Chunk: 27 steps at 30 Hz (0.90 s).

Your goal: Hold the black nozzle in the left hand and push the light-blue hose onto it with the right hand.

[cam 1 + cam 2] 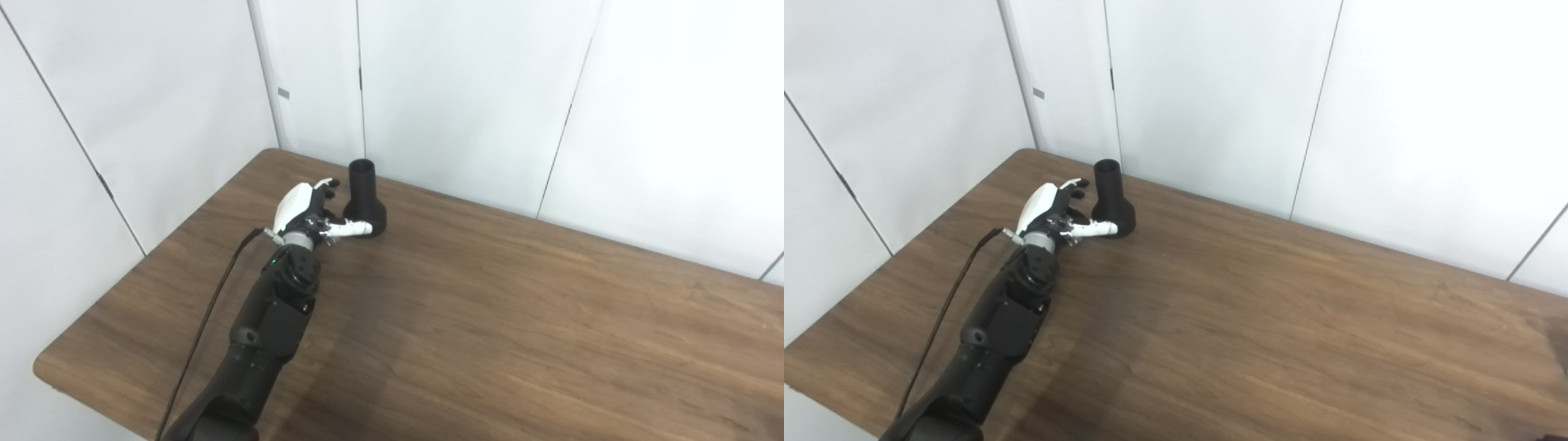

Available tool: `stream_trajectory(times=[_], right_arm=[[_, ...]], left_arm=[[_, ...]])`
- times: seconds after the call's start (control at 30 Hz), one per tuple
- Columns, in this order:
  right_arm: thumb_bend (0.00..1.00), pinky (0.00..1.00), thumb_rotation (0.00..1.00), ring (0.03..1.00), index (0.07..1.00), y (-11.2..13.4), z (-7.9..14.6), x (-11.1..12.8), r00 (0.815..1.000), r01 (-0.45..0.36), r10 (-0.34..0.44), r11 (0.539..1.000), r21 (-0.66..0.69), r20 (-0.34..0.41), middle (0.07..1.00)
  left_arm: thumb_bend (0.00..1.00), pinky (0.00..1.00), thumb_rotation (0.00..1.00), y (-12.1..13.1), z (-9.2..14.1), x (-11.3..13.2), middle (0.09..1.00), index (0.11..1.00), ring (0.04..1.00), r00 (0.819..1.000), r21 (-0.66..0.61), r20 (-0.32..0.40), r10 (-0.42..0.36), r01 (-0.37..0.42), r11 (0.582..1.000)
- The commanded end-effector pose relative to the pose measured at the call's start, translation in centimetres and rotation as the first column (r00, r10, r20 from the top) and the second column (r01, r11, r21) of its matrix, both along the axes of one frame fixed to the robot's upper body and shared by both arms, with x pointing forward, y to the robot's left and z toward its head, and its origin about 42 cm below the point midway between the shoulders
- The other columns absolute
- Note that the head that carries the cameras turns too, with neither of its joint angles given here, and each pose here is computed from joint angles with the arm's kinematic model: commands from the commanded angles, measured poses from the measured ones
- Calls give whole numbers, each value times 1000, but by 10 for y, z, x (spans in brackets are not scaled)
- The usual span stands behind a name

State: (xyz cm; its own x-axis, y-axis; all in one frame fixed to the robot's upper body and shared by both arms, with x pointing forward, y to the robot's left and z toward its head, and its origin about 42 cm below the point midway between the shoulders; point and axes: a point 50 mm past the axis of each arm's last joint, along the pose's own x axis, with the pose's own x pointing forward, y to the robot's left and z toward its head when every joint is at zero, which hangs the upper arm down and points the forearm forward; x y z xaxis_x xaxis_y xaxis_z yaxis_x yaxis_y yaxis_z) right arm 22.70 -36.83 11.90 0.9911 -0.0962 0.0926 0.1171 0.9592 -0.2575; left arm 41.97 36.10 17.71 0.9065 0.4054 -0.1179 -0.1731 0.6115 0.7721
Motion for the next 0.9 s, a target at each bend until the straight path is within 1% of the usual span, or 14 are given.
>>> stream_trajectory(times=[0.0,0.07,0.17,0.2,0.33,0.4,0.5,0.57,0.63,0.77,0.87], right_arm=[[453,497,619,622,622,-7,2,-6,1000,10,-11,999,-37,-17,653],[475,499,627,624,623,-7,2,-7,1000,14,-15,999,-39,-25,654],[495,498,633,623,620,-6,3,-8,1000,15,-16,999,-43,-24,651],[498,496,638,621,620,-5,4,-8,1000,14,-15,999,-43,-24,650],[490,499,646,628,624,-2,7,-10,999,14,-15,999,-43,-31,656],[491,499,649,627,626,-2,7,-11,999,14,-15,999,-39,-34,656],[506,501,663,628,631,-2,7,-12,999,9,-10,999,-47,-35,657],[508,502,668,630,633,-2,7,-13,999,5,-7,999,-49,-34,659],[515,503,669,632,634,-2,8,-13,999,4,-6,999,-49,-34,659],[517,507,672,634,635,-1,9,-15,999,5,-7,999,-48,-36,661],[523,510,672,637,637,0,11,-16,999,3,-5,999,-50,-37,663]], left_arm=[[1000,917,297,-13,-23,1,931,903,970,989,-37,-140,-55,51,998],[1000,962,291,-15,-23,1,915,897,952,987,-20,-147,-64,62,998],[1000,993,285,-16,-24,2,908,890,942,986,-15,-152,-70,69,998],[1000,976,282,-17,-24,2,903,891,944,985,-15,-153,-73,71,997],[1000,998,281,-20,-25,2,902,900,948,983,-20,-163,-88,86,996],[1000,1000,288,-23,-26,3,883,896,948,980,-18,-170,-102,100,995],[1000,1000,304,-28,-27,4,863,867,917,975,-6,-182,-124,125,992],[1000,1000,308,-31,-29,5,862,866,912,970,14,-200,-136,142,990],[1000,1000,311,-33,-31,7,871,870,916,967,24,-212,-141,150,988],[1000,1000,303,-37,-32,9,868,850,928,962,49,-228,-150,165,985],[1000,1000,304,-39,-34,10,882,845,953,957,56,-242,-159,178,982]])
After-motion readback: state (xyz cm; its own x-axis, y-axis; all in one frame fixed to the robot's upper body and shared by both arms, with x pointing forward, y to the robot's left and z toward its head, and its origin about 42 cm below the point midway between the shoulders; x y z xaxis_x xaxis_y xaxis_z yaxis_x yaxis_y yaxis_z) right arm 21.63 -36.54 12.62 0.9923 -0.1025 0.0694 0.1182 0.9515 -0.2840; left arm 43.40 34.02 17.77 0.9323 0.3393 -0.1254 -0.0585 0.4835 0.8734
